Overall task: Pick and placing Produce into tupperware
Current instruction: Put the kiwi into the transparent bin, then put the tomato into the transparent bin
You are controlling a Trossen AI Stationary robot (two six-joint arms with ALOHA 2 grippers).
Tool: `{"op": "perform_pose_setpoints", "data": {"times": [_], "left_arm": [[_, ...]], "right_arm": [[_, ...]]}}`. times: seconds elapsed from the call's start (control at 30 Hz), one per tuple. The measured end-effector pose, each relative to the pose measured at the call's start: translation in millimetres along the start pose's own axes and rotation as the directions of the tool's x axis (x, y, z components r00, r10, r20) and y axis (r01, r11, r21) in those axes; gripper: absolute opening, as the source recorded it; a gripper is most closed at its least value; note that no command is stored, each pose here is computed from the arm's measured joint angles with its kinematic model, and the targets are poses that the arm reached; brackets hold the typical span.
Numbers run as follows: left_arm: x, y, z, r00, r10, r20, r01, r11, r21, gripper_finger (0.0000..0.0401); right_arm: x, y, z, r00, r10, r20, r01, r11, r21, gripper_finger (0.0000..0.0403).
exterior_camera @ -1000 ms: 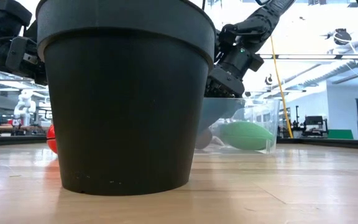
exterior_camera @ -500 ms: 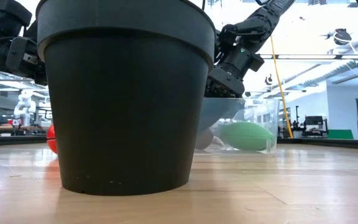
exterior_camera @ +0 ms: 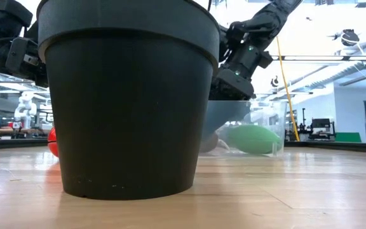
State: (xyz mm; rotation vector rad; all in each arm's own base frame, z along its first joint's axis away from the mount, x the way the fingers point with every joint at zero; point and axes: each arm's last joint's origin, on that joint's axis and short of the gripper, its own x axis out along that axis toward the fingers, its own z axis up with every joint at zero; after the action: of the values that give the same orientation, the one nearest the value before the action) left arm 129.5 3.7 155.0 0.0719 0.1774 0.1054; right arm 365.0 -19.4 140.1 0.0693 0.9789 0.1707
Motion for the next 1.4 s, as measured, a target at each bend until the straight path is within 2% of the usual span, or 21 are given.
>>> {"op": "perform_pose_setpoints", "data": {"times": [0.23, 0.7, 1.0, 1.17, 1.4], "left_arm": [[0.0, 0.0, -0.5, 1.0, -0.001, -0.006, 0.001, 1.0, -0.002, 0.0031], [0.0, -0.1, -0.8, 1.0, -0.002, -0.008, 0.001, 1.0, -0.009, 0.0031], [0.0, -0.1, -1.9, 1.0, -0.002, -0.02, 0.002, 1.0, -0.013, 0.0031], [0.0, -0.2, -2.0, 1.0, -0.002, -0.021, 0.002, 1.0, -0.014, 0.0031], [0.0, -0.1, -2.0, 1.0, -0.002, -0.021, 0.002, 1.0, -0.014, 0.0031]], "right_arm": [[-25.0, 2.3, 8.1, 0.996, -0.082, 0.034, 0.083, 0.996, -0.026, 0.0283], [-34.1, 3.4, 6.5, 0.996, -0.089, 0.002, 0.089, 0.996, -0.016, 0.0283], [-76.5, 11.6, 19.4, 0.988, -0.1, 0.118, 0.105, 0.994, -0.035, 0.0259], [-93.7, 17.7, 19.2, 0.987, -0.096, 0.125, 0.107, 0.991, -0.085, 0.0194], [-94.0, 19.7, 6.9, 0.991, -0.086, 0.106, 0.096, 0.991, -0.093, 0.0021]]}}
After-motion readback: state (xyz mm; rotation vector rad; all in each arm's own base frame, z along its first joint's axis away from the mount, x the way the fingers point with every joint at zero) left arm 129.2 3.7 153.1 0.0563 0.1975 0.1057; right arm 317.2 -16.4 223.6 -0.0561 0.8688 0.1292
